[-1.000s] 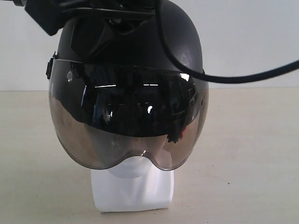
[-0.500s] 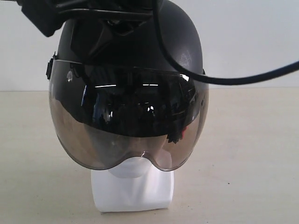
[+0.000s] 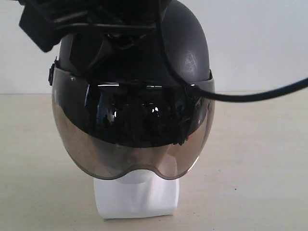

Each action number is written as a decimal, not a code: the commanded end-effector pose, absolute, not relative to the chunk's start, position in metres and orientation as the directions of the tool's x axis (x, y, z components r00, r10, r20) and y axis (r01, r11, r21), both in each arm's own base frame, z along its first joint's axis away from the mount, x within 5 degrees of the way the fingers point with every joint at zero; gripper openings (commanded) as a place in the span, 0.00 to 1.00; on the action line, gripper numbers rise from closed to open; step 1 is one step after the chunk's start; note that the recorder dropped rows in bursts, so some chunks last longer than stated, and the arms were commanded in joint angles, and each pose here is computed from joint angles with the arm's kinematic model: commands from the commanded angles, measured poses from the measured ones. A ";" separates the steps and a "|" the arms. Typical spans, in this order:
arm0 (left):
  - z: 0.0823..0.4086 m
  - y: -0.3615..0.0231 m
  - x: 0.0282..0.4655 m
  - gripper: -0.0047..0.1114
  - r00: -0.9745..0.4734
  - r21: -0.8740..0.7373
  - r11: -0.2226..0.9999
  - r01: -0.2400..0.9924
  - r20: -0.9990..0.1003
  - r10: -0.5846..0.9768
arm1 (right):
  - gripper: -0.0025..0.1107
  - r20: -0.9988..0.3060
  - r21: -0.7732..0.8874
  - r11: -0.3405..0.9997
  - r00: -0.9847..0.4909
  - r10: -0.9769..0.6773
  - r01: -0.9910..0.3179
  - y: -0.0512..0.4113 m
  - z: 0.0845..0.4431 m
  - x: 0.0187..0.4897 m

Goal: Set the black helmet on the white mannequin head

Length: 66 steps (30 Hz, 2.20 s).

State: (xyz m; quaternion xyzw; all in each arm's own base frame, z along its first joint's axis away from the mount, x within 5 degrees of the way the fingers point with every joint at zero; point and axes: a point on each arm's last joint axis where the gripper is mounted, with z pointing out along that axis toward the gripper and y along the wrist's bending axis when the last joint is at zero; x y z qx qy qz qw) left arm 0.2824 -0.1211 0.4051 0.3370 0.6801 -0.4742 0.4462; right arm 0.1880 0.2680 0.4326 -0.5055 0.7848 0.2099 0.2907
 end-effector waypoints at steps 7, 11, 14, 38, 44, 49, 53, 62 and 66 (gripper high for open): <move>0.400 -0.122 0.286 0.08 -0.389 -0.350 0.332 0.876 -0.919 0.057 | 0.02 -0.568 0.038 0.393 -0.343 -0.749 -0.919 0.265 0.409 0.187; 0.400 -0.122 0.286 0.08 -0.389 -0.350 0.334 0.875 -0.919 0.057 | 0.02 -0.578 0.030 0.393 -0.337 -0.744 -0.919 0.262 0.413 0.185; 0.400 -0.122 0.286 0.08 -0.389 -0.350 0.334 0.875 -0.919 0.057 | 0.02 -0.578 0.032 0.397 -0.341 -0.742 -0.917 0.262 0.413 0.185; 0.385 -0.125 0.297 0.08 -0.451 -0.410 0.318 0.855 -0.890 0.065 | 0.02 -0.529 0.058 0.403 -0.370 -0.763 -0.914 0.262 0.396 0.184; 0.385 -0.125 0.297 0.08 -0.451 -0.410 0.318 0.855 -0.890 0.065 | 0.02 -0.529 0.057 0.401 -0.368 -0.764 -0.914 0.262 0.396 0.184; 0.385 -0.125 0.297 0.08 -0.451 -0.410 0.318 0.855 -0.890 0.065 | 0.02 -0.537 0.042 0.399 -0.358 -0.764 -0.916 0.261 0.399 0.185; 0.385 -0.125 0.297 0.08 -0.451 -0.410 0.318 0.855 -0.890 0.065 | 0.02 -0.590 0.009 0.395 -0.324 -0.740 -0.919 0.256 0.419 0.182; 0.392 -0.123 0.293 0.08 -0.427 -0.386 0.337 0.859 -0.902 0.054 | 0.02 -0.790 -0.204 0.506 -0.164 -0.591 -0.838 0.185 0.514 0.147; 0.406 -0.120 0.284 0.08 -0.377 -0.338 0.367 0.867 -0.926 0.036 | 0.02 -0.844 -0.283 0.645 -0.135 -0.519 -0.710 0.137 0.541 0.130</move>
